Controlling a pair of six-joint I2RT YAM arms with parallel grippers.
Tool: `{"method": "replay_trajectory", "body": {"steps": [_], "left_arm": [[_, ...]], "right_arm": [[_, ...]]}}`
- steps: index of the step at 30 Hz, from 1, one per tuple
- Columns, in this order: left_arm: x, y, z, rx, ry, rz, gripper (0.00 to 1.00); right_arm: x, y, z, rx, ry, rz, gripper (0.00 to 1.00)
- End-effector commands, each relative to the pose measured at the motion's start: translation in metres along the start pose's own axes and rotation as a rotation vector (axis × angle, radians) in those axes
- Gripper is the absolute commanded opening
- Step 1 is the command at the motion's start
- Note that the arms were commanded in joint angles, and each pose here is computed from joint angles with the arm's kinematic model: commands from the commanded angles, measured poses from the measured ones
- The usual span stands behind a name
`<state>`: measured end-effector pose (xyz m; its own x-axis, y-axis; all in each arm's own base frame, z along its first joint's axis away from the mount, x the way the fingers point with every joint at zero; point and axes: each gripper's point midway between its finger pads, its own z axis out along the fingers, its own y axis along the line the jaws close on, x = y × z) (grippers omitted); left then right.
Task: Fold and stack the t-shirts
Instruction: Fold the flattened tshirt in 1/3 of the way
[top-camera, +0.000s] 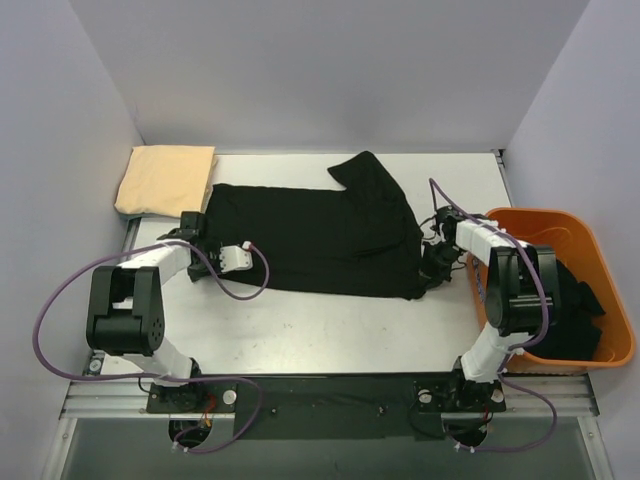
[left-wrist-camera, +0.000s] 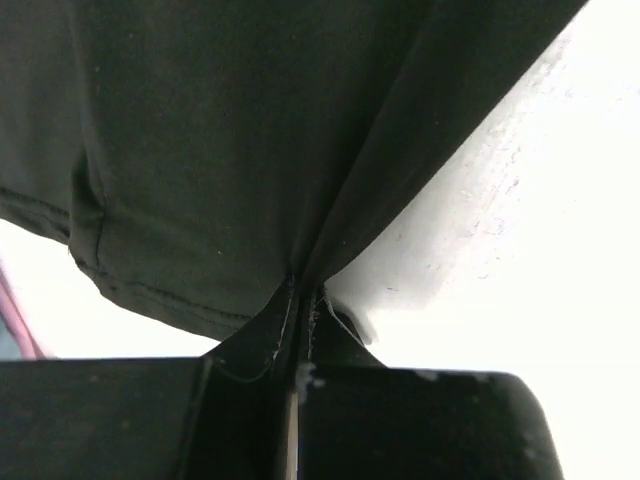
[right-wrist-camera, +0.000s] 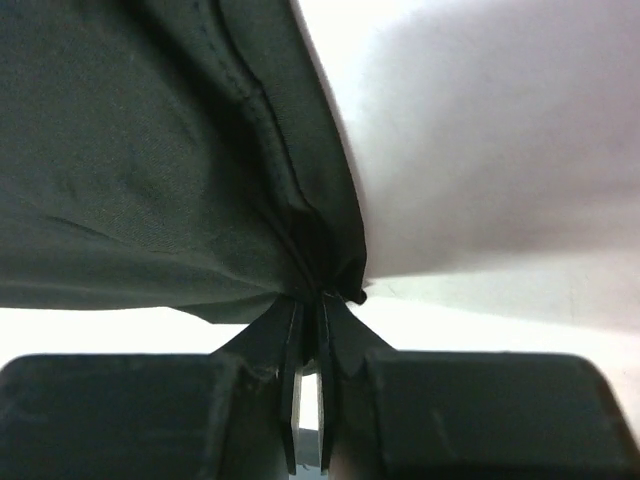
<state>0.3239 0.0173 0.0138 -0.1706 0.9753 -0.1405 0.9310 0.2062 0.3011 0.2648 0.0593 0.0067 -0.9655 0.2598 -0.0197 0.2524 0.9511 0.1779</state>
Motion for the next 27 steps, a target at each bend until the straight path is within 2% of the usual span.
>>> {"method": "replay_trajectory", "body": {"steps": [1, 4, 5, 9, 10, 12, 16, 17, 18, 19, 20, 21, 22, 23, 24, 27], "left_arm": [[-0.001, -0.013, 0.013, 0.029, -0.012, -0.013, 0.0], [-0.001, -0.032, -0.007, 0.098, 0.001, -0.056, 0.0], [0.001, -0.038, -0.015, 0.116, 0.009, -0.059, 0.0], [0.006, -0.089, -0.053, 0.241, 0.04, -0.009, 0.0], [0.009, -0.114, -0.059, 0.322, 0.052, -0.002, 0.0], [0.013, -0.138, -0.067, 0.375, 0.073, 0.003, 0.0], [0.024, -0.157, -0.075, 0.38, 0.122, -0.006, 0.0], [0.027, -0.157, -0.079, 0.371, 0.136, -0.001, 0.03], [0.027, -0.157, -0.081, 0.367, 0.137, 0.007, 0.09], [0.027, -0.158, -0.086, 0.376, 0.136, 0.009, 0.29], [0.027, -0.158, -0.089, 0.384, 0.136, 0.019, 0.38], [0.025, -0.161, -0.095, 0.409, 0.13, 0.023, 0.66], [0.023, -0.16, -0.1, 0.421, 0.124, 0.037, 0.81], [0.021, -0.16, -0.107, 0.44, 0.115, 0.034, 0.88], [0.019, -0.156, -0.11, 0.433, 0.111, 0.033, 0.88], [0.014, -0.14, -0.126, 0.413, 0.107, 0.03, 0.89]], "right_arm": [[0.024, -0.014, -0.019, 0.013, 0.037, 0.069, 0.0], [0.048, -0.021, -0.027, 0.046, 0.097, 0.106, 0.0], [0.051, -0.022, -0.034, 0.053, 0.079, 0.121, 0.0], [0.074, -0.028, -0.052, 0.079, 0.084, 0.173, 0.0], [0.081, -0.029, -0.056, 0.085, 0.106, 0.183, 0.0], [0.092, -0.028, -0.059, 0.084, 0.142, 0.193, 0.0], [0.117, -0.044, -0.059, 0.163, 0.251, 0.179, 0.0], [0.124, -0.048, -0.061, 0.183, 0.283, 0.173, 0.0], [0.125, -0.053, -0.061, 0.207, 0.29, 0.156, 0.02], [0.129, -0.057, -0.063, 0.224, 0.304, 0.15, 0.09], [0.127, -0.062, -0.064, 0.252, 0.292, 0.145, 0.3], [0.126, -0.065, -0.066, 0.263, 0.283, 0.145, 0.39], [0.123, -0.067, -0.068, 0.275, 0.261, 0.141, 0.44], [0.119, -0.065, -0.072, 0.27, 0.249, 0.141, 0.46], [0.118, -0.062, -0.075, 0.264, 0.233, 0.133, 0.53], [0.11, -0.048, -0.093, 0.285, 0.184, 0.03, 0.55]]}}
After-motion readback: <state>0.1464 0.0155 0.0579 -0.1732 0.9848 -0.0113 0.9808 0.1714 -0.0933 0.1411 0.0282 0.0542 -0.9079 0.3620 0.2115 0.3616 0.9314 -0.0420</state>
